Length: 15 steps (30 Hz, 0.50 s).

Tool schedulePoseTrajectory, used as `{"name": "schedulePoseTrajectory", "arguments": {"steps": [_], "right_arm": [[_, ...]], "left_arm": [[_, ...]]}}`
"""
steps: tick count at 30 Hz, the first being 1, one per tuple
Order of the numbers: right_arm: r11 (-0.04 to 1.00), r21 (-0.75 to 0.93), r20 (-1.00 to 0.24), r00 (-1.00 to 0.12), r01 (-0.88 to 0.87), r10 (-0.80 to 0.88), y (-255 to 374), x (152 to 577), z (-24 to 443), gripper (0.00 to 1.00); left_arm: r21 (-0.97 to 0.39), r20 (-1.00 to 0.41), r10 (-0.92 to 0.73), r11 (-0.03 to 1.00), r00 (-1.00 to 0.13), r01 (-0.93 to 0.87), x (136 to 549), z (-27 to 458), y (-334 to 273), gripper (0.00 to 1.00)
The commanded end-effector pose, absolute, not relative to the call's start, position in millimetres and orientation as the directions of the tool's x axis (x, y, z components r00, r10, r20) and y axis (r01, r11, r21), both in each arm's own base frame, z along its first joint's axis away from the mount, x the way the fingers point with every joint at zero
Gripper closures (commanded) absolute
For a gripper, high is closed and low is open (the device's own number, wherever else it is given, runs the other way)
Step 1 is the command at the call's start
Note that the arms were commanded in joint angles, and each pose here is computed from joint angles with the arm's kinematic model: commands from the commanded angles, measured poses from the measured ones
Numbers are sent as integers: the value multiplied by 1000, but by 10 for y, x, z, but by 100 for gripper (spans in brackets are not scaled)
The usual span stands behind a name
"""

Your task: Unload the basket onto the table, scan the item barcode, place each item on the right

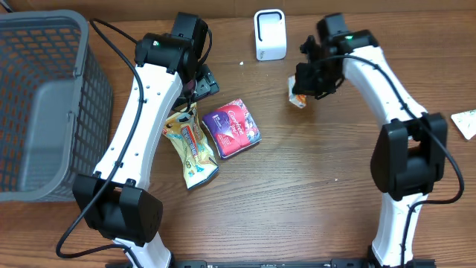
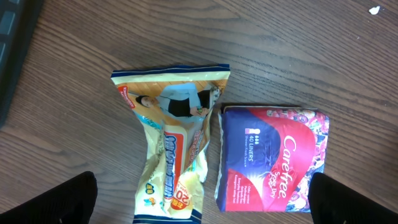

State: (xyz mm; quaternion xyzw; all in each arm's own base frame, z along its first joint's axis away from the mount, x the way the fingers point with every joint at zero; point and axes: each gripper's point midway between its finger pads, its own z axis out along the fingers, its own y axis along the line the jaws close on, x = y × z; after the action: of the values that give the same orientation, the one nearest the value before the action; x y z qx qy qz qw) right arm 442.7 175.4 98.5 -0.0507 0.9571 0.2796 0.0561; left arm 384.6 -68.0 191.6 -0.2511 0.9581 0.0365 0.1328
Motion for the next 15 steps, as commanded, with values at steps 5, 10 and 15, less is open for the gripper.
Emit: {"name": "schedulePoseTrajectory", "arguments": {"steps": [5, 10, 15], "right_arm": [[412, 901, -83, -986, -136, -143, 2225, 3908, 1017, 96], [457, 889, 9, -1000, -5, -28, 1976, 3949, 679, 93], [656, 752, 12, -996, 70, 93, 1403, 4150, 419, 72]], "left_arm": [[6, -262, -478, 868, -838, -497, 3847, 1872, -695, 0], [6, -262, -478, 868, -838, -497, 3847, 1872, -695, 0], [6, -262, -478, 868, -838, -497, 3847, 1872, -695, 0]]}}
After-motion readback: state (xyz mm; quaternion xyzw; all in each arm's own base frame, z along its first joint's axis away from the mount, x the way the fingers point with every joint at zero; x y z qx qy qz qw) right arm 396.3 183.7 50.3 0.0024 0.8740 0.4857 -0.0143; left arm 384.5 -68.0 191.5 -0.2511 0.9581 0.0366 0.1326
